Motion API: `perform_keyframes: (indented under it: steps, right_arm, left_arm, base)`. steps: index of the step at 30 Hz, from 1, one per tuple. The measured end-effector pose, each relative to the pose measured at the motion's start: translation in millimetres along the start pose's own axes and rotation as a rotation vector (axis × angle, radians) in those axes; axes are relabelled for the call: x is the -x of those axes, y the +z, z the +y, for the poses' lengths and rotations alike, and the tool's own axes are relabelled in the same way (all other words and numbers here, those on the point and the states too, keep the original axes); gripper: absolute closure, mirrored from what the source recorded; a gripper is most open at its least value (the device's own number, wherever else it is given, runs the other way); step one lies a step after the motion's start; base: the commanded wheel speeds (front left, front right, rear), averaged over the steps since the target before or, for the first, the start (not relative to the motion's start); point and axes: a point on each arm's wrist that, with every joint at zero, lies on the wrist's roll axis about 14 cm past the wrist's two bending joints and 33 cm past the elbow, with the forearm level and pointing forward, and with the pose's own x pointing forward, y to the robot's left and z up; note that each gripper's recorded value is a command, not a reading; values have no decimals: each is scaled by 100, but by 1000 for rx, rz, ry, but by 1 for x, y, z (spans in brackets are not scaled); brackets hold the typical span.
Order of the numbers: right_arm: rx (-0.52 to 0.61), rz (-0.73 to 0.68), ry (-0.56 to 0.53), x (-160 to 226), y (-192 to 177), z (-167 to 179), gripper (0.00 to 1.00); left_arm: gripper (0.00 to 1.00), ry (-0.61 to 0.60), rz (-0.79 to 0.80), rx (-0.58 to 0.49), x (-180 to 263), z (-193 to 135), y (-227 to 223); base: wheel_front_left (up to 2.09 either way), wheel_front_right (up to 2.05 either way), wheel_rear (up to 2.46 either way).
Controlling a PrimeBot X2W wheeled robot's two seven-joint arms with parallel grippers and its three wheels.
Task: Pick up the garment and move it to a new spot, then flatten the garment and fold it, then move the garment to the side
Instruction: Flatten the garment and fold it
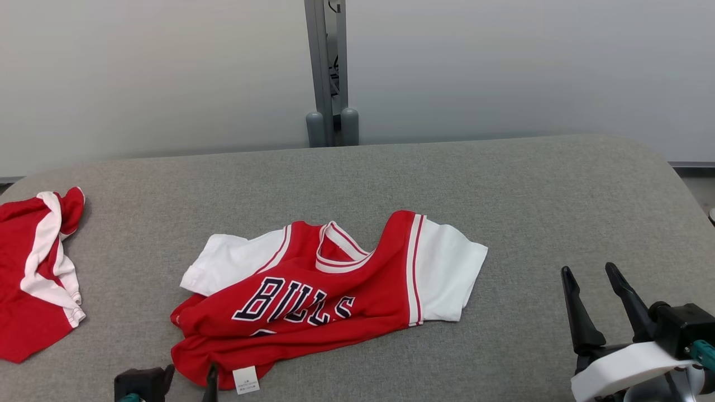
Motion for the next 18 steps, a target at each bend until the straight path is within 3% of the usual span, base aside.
perform_keyframes:
  steps: [9,17,18]
  right_arm:
    - [-8,19,14,-6,-7,4,0]
    - [-8,39,8,-15,-13,2,0]
    - [-9,43,5,-15,-15,1,0]
  left_arm:
    - [0,-37,155,67,-5,-10,-46]
    - [0,-52,201,70,-26,-10,-61]
    - [29,-53,202,70,-29,-11,-61]
  base:
    - [0,0,0]
    - [0,0,0]
    - [0,0,0]
